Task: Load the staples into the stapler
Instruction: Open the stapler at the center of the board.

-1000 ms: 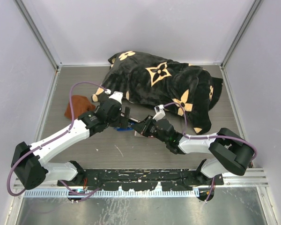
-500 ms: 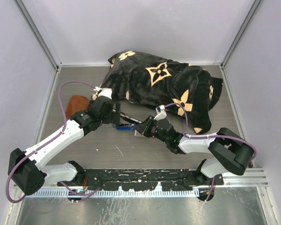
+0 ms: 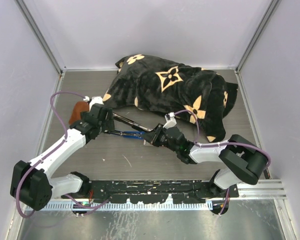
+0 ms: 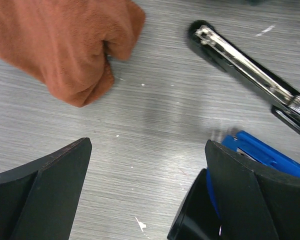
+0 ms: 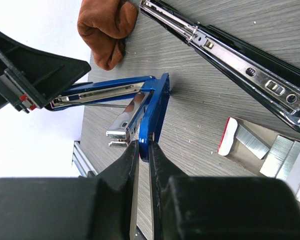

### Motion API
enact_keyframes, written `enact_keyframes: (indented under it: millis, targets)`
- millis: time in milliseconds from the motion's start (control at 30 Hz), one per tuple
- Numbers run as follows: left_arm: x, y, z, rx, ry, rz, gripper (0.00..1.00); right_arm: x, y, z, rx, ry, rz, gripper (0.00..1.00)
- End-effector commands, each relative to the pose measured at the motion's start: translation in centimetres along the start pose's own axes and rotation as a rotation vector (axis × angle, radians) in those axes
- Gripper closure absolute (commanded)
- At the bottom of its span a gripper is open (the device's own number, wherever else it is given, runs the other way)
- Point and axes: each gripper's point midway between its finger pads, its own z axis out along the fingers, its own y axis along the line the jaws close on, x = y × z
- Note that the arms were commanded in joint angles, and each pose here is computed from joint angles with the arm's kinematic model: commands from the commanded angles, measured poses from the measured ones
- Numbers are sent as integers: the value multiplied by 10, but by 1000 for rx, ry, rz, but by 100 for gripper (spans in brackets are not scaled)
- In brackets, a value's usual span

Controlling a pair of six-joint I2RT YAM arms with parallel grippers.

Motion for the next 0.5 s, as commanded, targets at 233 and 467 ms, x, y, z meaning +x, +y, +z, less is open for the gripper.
enact_keyframes:
  millis: [233, 467]
  targets:
    - [15, 53, 37, -197, 47, -78, 2, 15, -33, 9, 101, 40, 6, 100]
    - [18, 66, 60, -275, 88, -71, 2, 22, -37, 11, 108, 72, 13, 100]
